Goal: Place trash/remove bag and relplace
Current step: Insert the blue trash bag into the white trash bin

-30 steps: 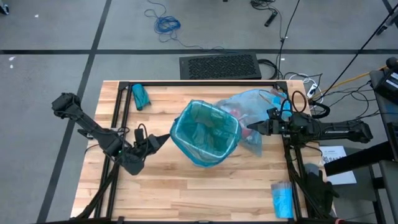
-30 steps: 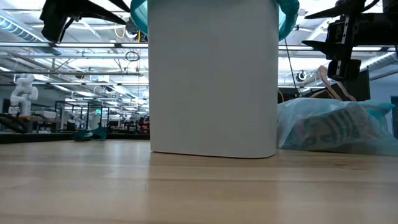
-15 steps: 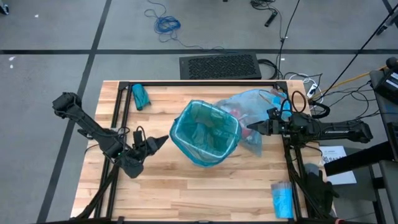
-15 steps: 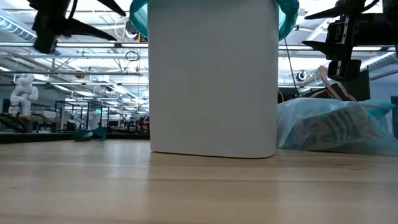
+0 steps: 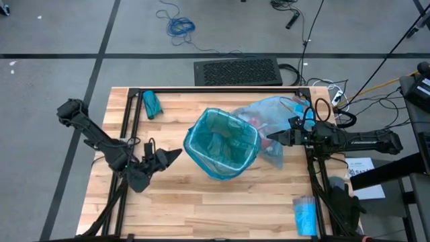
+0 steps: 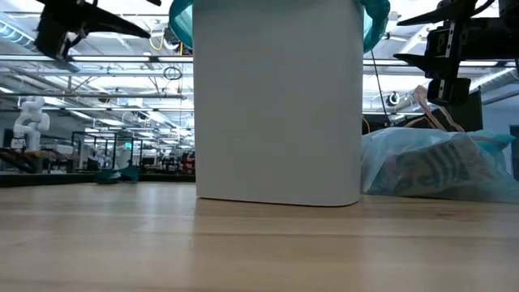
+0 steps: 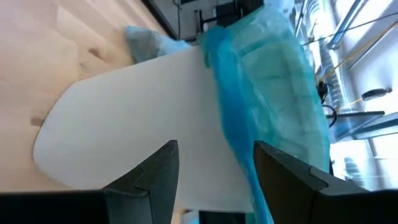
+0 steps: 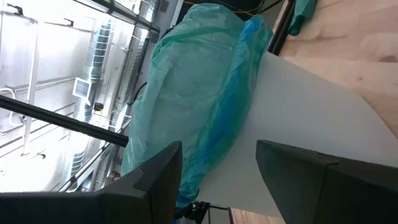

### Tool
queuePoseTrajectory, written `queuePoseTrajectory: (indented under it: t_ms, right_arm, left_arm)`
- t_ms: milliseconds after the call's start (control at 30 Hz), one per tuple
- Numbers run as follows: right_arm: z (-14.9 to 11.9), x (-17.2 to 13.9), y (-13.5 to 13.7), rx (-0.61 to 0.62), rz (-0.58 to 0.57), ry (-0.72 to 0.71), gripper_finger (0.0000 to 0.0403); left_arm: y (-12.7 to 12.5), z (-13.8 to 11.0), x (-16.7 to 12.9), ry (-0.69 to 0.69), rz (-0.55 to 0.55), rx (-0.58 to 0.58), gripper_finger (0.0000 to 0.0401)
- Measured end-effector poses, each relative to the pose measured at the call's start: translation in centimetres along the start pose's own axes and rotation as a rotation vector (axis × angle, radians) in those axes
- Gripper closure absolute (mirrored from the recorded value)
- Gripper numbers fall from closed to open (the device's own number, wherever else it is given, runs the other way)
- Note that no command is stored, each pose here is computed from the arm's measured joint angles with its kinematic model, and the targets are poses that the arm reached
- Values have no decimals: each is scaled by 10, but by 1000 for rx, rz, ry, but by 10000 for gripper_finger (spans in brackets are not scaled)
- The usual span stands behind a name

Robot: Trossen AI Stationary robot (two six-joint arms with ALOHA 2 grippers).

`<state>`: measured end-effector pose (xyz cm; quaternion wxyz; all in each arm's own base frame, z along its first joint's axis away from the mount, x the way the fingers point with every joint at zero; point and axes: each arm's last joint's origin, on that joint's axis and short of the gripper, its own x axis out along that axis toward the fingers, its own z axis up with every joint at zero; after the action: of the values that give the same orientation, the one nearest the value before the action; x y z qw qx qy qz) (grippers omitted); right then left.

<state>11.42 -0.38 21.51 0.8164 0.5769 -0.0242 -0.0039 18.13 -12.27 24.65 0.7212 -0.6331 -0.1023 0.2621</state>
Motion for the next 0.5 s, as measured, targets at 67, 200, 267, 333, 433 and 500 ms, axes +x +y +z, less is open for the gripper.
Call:
queuePoseTrajectory:
  t_ms: [67,200,267,333,433,500]
  right_arm:
    - [0,0,0,0,0,0,204]
    - [0,0,0,0,0,0,204]
    - [0,0,0,0,0,0,204]
    - [0,0,0,0,0,0,204]
    - [0,0,0,0,-2,-6,204]
    - [0,0,0,0,-4,-12,204]
  left_arm:
    - [-2,0,3,10,1,18,201]
    - [-4,3,10,-7,8,44,201]
    - [-4,5,13,-23,12,45,201]
    - [-4,6,16,-31,16,44,201]
    - [-4,8,19,-26,23,58,201]
    - [-6,8,20,-27,16,61,201]
